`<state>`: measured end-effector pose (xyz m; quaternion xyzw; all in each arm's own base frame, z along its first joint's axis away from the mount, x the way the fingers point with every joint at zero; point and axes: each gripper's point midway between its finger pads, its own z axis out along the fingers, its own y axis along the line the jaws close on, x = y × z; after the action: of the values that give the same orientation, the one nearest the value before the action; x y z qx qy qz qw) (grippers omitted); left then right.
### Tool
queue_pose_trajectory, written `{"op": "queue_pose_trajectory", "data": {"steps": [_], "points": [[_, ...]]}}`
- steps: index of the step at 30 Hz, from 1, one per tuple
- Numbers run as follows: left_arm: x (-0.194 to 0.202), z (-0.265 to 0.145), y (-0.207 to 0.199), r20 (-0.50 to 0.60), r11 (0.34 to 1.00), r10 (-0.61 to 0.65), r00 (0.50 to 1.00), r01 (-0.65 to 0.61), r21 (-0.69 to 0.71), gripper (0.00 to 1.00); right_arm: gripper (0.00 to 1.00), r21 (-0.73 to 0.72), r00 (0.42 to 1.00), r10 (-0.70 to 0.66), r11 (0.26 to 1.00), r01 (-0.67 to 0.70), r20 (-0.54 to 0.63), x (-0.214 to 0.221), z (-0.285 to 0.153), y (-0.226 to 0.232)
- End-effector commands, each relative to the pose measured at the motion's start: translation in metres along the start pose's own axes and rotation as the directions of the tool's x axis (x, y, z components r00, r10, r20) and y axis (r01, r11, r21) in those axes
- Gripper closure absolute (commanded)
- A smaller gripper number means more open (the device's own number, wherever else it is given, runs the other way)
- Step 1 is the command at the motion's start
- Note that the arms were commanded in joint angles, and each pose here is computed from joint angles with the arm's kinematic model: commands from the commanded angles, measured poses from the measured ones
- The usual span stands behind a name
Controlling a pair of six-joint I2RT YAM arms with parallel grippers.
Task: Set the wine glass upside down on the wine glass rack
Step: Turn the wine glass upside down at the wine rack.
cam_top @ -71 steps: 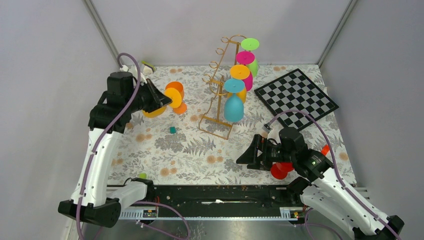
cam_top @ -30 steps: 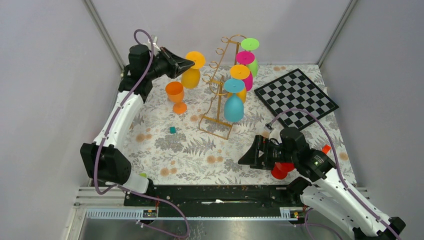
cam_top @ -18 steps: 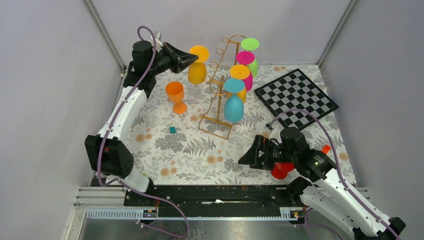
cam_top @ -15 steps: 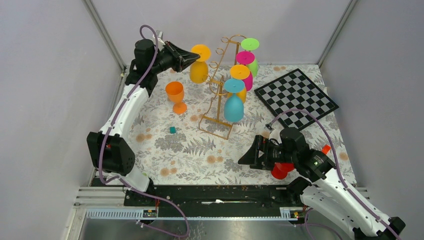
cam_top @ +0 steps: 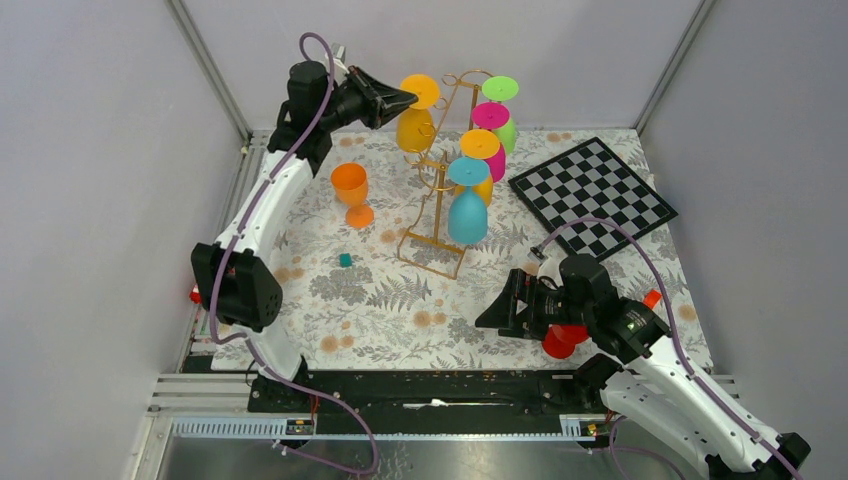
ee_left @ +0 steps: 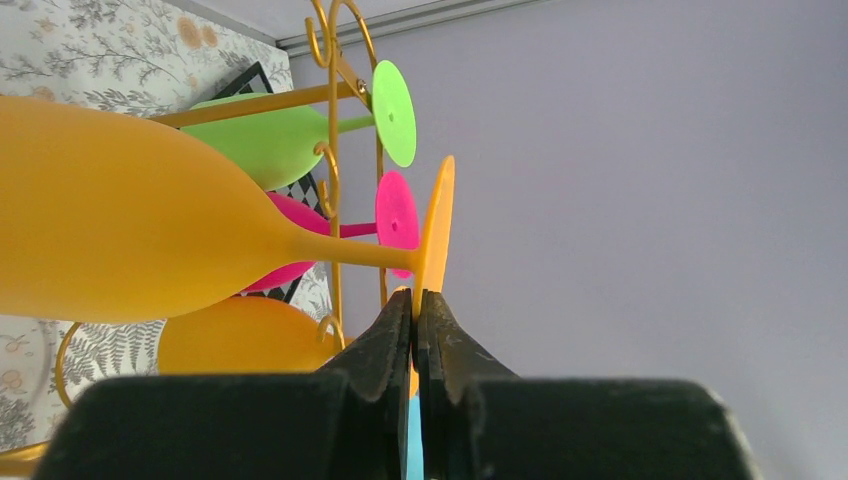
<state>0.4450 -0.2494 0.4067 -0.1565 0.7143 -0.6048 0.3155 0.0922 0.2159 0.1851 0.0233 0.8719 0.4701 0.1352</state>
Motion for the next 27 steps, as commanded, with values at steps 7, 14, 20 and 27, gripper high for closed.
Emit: {"op": "queue_pose_trajectory", "data": {"steps": [7,14,20,27], "points": [[-0.018,0.024,-0.032,0.036,0.995,0.081,0.996,-0.083,0.049,1.0,0.0,-0.031,1.0,-0.017,0.999,0.017,0.01,-0.002,-0.001,0.008],[-0.018,0.031,-0.015,0.035,0.997,0.075,0.997,-0.076,0.011,1.0,0.0,-0.028,1.0,-0.021,0.999,0.021,0.0,-0.001,0.0,0.006],[-0.015,0.038,-0.011,0.021,0.998,0.068,0.997,-0.068,0.011,1.0,0.01,-0.027,1.0,-0.024,0.999,0.024,-0.005,-0.001,0.001,0.006],[-0.017,0.046,-0.007,0.02,0.998,0.064,0.998,-0.065,0.003,1.0,0.0,-0.026,1.0,-0.027,0.999,0.026,-0.011,0.0,0.001,0.006]]}}
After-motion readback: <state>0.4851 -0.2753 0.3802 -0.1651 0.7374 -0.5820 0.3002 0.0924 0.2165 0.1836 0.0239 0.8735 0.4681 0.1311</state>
